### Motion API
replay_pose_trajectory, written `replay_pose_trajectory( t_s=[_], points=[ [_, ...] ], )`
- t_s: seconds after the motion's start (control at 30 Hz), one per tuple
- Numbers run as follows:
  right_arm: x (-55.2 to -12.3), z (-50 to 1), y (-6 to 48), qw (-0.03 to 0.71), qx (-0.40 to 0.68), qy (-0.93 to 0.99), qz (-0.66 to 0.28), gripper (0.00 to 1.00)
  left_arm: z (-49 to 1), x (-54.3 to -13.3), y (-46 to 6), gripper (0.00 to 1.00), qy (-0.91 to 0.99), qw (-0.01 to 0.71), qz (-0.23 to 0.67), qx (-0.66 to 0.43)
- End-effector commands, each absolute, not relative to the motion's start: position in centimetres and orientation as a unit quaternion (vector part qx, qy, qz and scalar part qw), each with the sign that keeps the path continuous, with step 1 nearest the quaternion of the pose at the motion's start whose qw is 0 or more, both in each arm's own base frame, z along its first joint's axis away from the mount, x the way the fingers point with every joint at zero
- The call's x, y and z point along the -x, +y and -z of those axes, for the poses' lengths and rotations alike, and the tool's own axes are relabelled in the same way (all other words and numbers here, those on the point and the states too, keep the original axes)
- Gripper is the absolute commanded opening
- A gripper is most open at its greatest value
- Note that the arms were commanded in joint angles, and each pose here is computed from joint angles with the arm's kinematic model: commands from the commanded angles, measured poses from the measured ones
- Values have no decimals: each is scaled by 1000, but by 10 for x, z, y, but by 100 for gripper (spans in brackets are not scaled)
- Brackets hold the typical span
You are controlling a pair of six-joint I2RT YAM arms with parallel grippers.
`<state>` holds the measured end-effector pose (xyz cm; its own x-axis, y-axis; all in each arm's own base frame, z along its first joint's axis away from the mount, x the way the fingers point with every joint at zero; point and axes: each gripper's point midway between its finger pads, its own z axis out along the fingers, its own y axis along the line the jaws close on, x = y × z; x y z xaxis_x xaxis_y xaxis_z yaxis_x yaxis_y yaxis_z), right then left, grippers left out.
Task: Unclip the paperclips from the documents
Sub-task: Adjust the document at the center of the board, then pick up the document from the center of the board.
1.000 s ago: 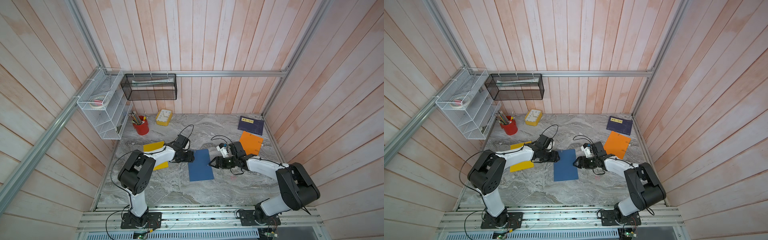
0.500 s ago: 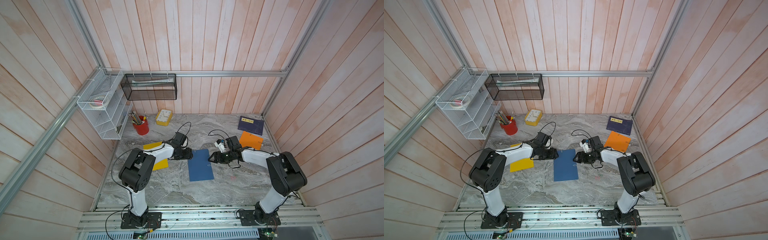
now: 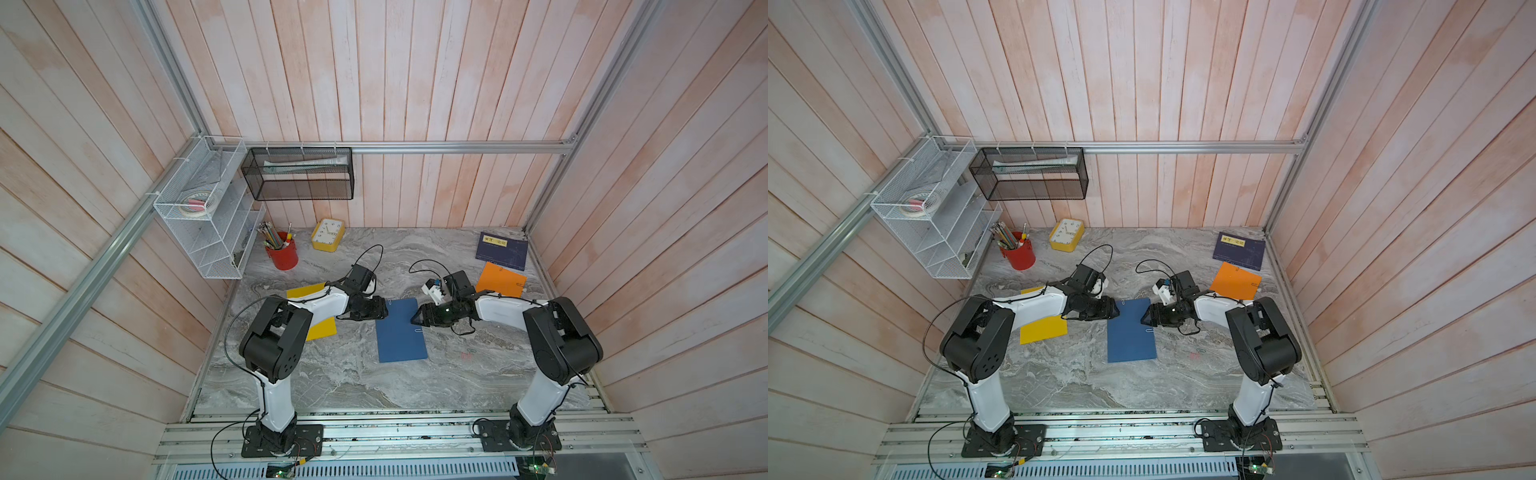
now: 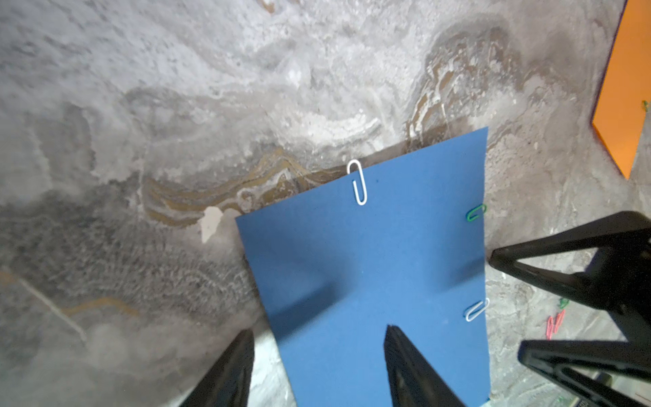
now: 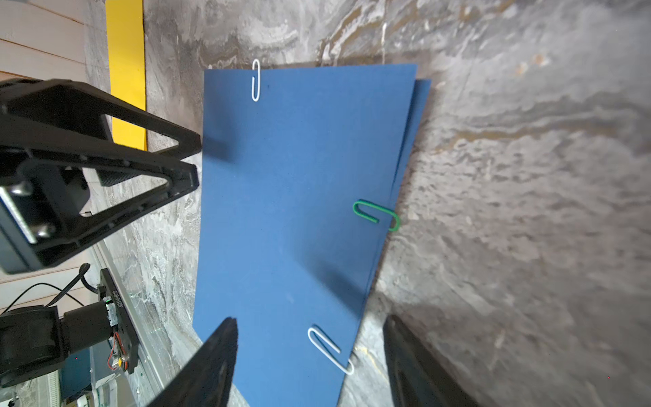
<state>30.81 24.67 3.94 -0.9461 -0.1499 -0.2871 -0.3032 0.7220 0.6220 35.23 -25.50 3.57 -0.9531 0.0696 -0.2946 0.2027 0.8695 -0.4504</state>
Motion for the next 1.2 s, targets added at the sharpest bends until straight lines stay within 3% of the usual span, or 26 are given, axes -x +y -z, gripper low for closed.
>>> replay_pose_trajectory(
  t_s=[0.0, 1.17],
  points=[
    [-302, -25, 243, 83, 117, 931, -335, 68, -23, -342, -256, 63, 962, 104, 244, -67],
    [-292, -6, 254, 46, 124, 935, -330, 72, -27, -337, -267, 62, 955, 97, 273, -64]
  ],
)
